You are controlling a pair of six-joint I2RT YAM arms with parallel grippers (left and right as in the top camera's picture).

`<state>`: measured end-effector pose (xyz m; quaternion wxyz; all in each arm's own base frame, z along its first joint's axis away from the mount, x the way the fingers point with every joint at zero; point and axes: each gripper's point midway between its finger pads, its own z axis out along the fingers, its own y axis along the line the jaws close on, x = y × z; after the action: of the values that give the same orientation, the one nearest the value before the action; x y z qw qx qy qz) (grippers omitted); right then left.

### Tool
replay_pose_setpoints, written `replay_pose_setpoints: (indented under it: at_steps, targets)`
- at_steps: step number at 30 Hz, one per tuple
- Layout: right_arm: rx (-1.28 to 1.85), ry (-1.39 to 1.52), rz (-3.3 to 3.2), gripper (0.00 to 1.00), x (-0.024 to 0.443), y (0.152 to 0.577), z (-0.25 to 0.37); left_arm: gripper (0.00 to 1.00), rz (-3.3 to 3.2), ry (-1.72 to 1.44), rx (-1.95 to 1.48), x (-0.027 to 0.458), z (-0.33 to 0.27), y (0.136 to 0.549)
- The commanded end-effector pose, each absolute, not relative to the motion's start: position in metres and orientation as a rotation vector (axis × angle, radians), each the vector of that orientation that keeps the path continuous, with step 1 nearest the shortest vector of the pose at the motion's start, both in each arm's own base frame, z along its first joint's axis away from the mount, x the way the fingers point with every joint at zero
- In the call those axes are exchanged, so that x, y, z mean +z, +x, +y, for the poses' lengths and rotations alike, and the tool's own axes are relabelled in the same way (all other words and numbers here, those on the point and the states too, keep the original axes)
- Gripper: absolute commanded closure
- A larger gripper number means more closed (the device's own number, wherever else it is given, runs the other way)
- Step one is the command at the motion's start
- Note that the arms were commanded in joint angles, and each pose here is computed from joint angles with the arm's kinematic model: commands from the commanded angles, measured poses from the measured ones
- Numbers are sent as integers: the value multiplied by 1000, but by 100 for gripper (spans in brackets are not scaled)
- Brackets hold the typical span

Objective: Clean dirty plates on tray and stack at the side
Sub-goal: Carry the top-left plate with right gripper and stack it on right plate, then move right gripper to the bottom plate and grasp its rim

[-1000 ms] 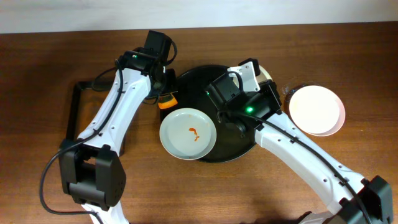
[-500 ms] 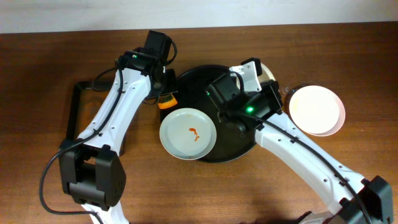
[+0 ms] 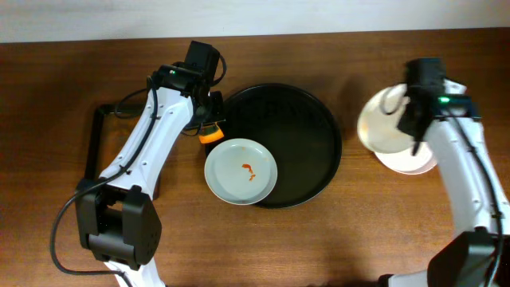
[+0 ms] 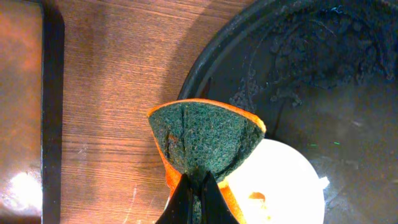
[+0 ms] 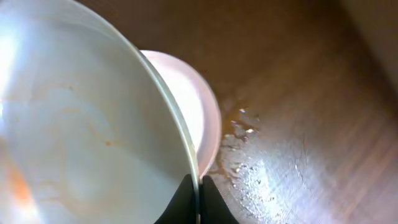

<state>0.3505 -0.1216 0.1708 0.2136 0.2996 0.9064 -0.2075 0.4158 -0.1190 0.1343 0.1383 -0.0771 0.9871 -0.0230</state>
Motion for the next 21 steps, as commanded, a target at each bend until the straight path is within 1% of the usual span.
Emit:
replay_pose_setpoints:
  at_steps: [1,6,10,11,12,15,17,19,21]
  targets:
    - [-390,995,2527,96,160,345,-139,100,2801,-237,-71,154,-116,420]
    - [-284,1107,2587,96,129,342,-154,100,2801,-237,-71,154,-116,420]
    - [-275,1124,2627,78,110,345,-155,100,2802,-237,-71,154,-116,420]
    - [-258,1117,2633,71,110,346,-152,100,2802,-237,-71,154,-116,420]
    - [-233,1108,2638,70,110,347,-150,100,2802,-237,-71,154,-116,420]
    - [10,953,2702,68,113,358,-121,100,2806,-231,-67,153,-115,419]
    - [332,757,2751,68,120,364,-78,100,2815,-180,-47,153,-114,418]
    - [631,556,2795,68,130,357,-30,100,2817,-187,4,152,-107,416]
    - [798,403,2861,68,134,341,11,100,2811,-198,33,153,-102,417]
